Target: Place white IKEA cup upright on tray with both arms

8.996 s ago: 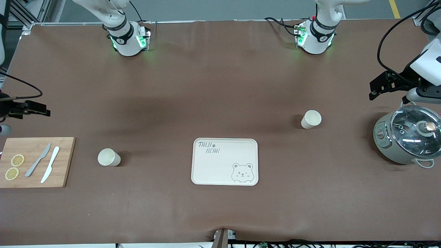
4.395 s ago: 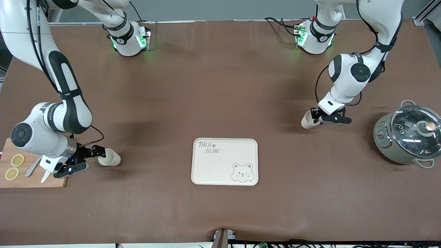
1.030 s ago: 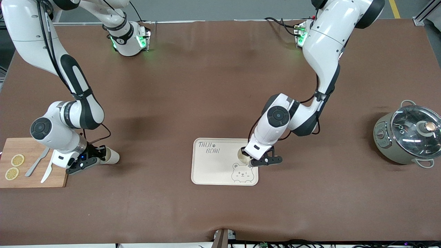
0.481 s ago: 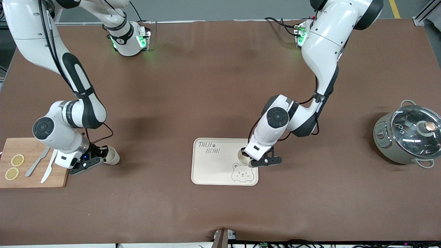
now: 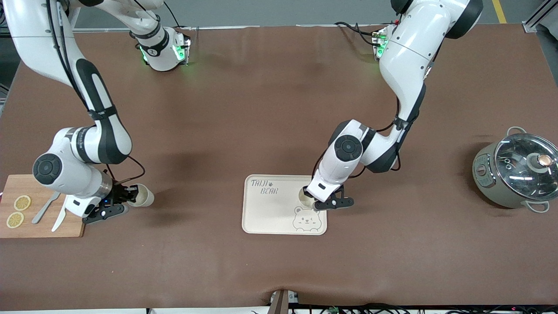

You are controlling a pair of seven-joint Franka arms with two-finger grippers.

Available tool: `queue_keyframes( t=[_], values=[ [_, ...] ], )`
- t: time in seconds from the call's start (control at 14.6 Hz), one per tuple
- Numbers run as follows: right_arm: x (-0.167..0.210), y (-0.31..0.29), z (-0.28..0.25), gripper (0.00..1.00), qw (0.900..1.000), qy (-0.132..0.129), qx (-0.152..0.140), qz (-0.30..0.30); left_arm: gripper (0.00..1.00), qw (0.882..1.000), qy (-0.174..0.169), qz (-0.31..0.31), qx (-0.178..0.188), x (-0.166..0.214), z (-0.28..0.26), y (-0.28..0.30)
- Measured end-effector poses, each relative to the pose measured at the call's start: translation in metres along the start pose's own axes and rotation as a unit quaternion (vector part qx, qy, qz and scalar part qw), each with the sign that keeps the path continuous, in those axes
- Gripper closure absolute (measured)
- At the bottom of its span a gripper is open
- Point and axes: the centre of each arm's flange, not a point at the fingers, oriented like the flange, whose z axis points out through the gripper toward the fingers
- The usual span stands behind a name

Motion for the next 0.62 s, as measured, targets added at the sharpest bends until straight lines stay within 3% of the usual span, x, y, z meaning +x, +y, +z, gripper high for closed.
queue_keyframes(
  t=[0.21,0.34,0.62],
  values=[
    [0.012,-0.039,-0.029,0.96,0.998,-0.022,0.004,0.062,0.63,1.000,0.012,0.001,0.012,0.000,0.000,0.000],
    [0.021,-0.068,-0.040,0.96,0.995,-0.019,0.011,0.099,0.42,1.000,0.016,-0.017,0.013,0.001,-0.001,0.001],
    [0.037,-0.136,-0.053,0.96,0.984,-0.009,0.061,0.169,0.04,0.999,0.026,-0.041,0.005,0.007,-0.013,0.006]
  ],
)
